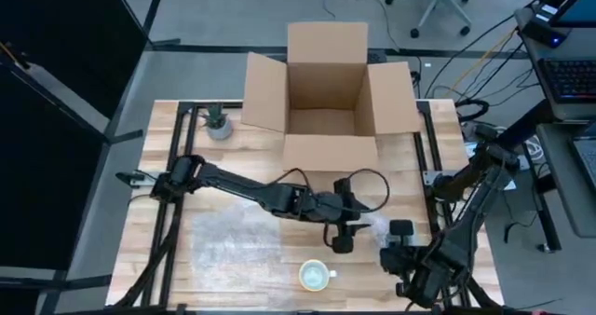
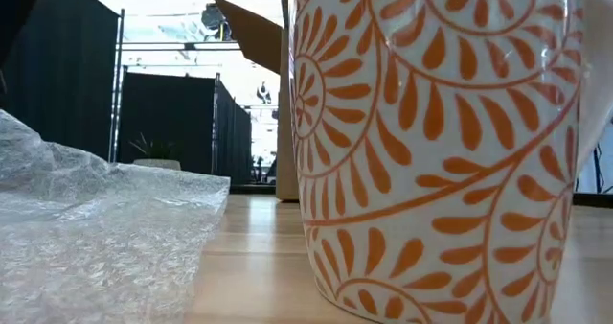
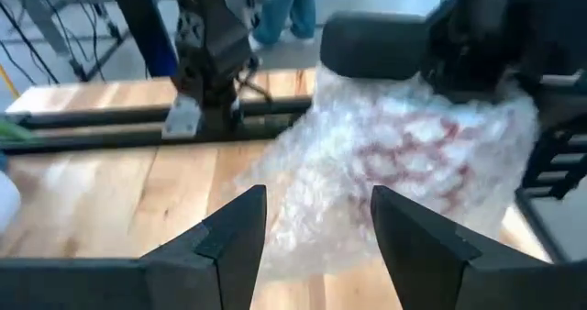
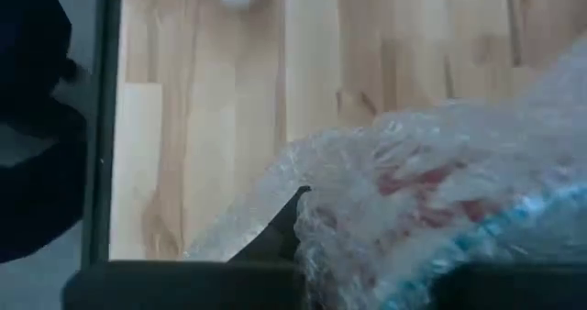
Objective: Wrap mug
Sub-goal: Put the wrapped red patterned mug into the card board box
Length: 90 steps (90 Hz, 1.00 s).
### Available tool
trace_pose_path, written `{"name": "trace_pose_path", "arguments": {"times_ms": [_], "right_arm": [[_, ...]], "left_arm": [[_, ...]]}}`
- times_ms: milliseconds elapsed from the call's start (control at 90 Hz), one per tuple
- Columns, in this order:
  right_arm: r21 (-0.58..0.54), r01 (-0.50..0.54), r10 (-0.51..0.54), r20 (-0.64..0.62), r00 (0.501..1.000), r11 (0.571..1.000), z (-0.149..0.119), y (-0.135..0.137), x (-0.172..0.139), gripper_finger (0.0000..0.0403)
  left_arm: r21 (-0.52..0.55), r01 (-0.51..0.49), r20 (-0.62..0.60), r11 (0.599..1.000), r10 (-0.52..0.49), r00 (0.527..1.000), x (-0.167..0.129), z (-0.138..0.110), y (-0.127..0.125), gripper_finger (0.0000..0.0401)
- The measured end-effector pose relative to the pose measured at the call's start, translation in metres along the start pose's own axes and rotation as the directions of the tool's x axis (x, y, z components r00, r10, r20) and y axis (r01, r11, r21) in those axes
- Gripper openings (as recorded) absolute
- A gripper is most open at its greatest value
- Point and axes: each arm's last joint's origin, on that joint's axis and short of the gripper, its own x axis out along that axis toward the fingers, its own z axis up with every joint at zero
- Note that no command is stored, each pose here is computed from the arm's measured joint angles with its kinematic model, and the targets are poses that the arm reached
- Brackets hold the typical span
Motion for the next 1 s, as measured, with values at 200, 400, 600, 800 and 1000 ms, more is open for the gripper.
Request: {"name": "trace_pose_path", "arguments": {"times_ms": [200,400,600,800,1000], "right_arm": [[-0.050,-0.028,0.031,0.068,0.997,0.998,0.012,0.003,-0.018,0.0019],[-0.119,-0.011,0.028,0.146,0.989,0.993,0.026,0.002,-0.033,0.0019],[-0.165,0.012,0.024,0.212,0.977,0.986,0.036,0.000,-0.045,0.0019],[-0.201,0.035,0.012,0.230,0.973,0.979,0.038,0.000,-0.047,0.0019],[-0.224,0.040,0.013,0.231,0.973,0.974,0.038,0.000,-0.047,0.0019]], "left_arm": [[0.004,0.045,-0.017,0.999,-0.045,0.999,-0.027,0.013,-0.020,0.0187],[0.037,0.030,-0.072,0.999,-0.027,0.997,-0.051,0.018,-0.036,0.0187],[0.057,-0.020,-0.070,0.998,0.024,0.997,-0.079,0.032,-0.040,0.0187],[0.064,-0.090,-0.082,0.994,0.095,0.992,-0.102,0.041,-0.034,0.0187],[0.035,-0.140,-0.103,0.990,0.142,0.984,-0.134,0.051,-0.023,0.0186]]}}
